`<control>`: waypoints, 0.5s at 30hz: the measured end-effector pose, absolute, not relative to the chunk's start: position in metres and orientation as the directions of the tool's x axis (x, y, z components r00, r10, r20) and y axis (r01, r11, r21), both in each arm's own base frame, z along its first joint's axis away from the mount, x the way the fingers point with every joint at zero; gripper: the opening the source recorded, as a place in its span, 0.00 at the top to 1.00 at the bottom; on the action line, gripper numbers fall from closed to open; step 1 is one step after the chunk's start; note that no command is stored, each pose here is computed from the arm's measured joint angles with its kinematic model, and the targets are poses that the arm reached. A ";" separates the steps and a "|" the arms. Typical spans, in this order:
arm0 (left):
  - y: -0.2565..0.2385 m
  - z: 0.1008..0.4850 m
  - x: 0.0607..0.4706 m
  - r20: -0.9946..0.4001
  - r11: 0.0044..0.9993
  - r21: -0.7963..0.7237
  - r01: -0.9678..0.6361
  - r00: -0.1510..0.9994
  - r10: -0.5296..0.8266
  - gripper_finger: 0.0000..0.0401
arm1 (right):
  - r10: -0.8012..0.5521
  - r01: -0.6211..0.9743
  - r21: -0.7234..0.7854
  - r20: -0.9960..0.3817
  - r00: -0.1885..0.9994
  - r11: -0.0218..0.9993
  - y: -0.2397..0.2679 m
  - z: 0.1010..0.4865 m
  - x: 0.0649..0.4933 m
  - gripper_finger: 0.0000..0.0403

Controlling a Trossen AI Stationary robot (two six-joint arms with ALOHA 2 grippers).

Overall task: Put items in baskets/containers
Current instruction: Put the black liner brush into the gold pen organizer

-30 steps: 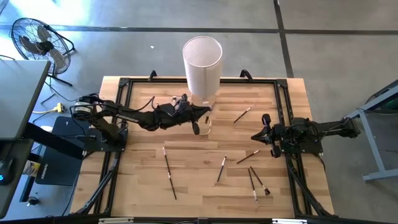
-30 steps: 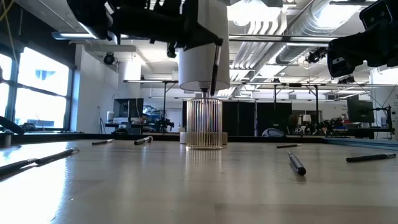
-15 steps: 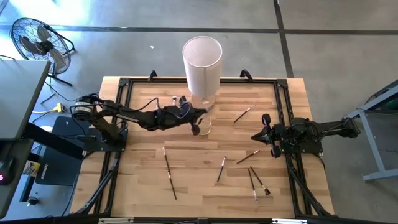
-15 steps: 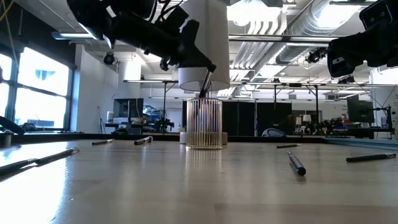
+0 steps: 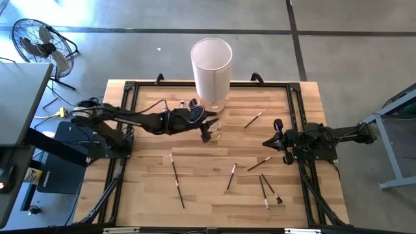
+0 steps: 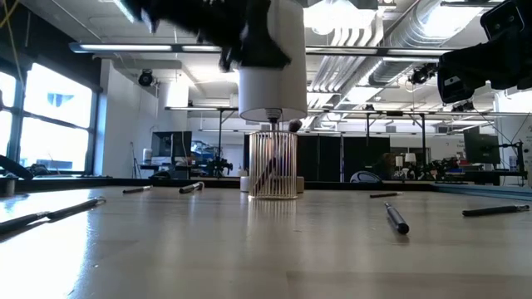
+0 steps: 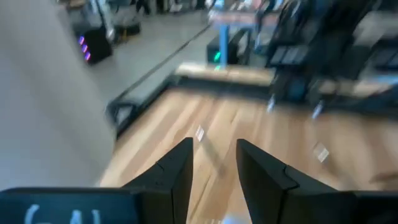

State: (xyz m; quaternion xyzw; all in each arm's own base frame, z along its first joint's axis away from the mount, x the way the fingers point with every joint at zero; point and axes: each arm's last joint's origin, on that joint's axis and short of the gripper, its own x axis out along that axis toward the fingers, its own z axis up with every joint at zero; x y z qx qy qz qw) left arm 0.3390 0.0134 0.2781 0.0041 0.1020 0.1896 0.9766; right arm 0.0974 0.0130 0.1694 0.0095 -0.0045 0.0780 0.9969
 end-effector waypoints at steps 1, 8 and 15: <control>0.011 0.288 0.340 -0.211 0.932 0.051 -0.360 0.908 0.362 0.70 | 0.156 -0.156 0.018 0.010 0.988 0.988 0.013 0.169 0.097 0.97; -0.009 0.351 0.334 -0.336 0.935 0.034 -0.353 0.877 0.343 0.70 | 0.155 -0.155 0.018 0.006 0.988 0.988 0.013 0.169 0.097 0.97; -0.025 0.379 0.324 -0.412 0.869 -0.248 -0.429 0.858 0.306 0.70 | 0.156 -0.156 0.018 0.007 0.988 0.988 0.013 0.169 0.097 0.97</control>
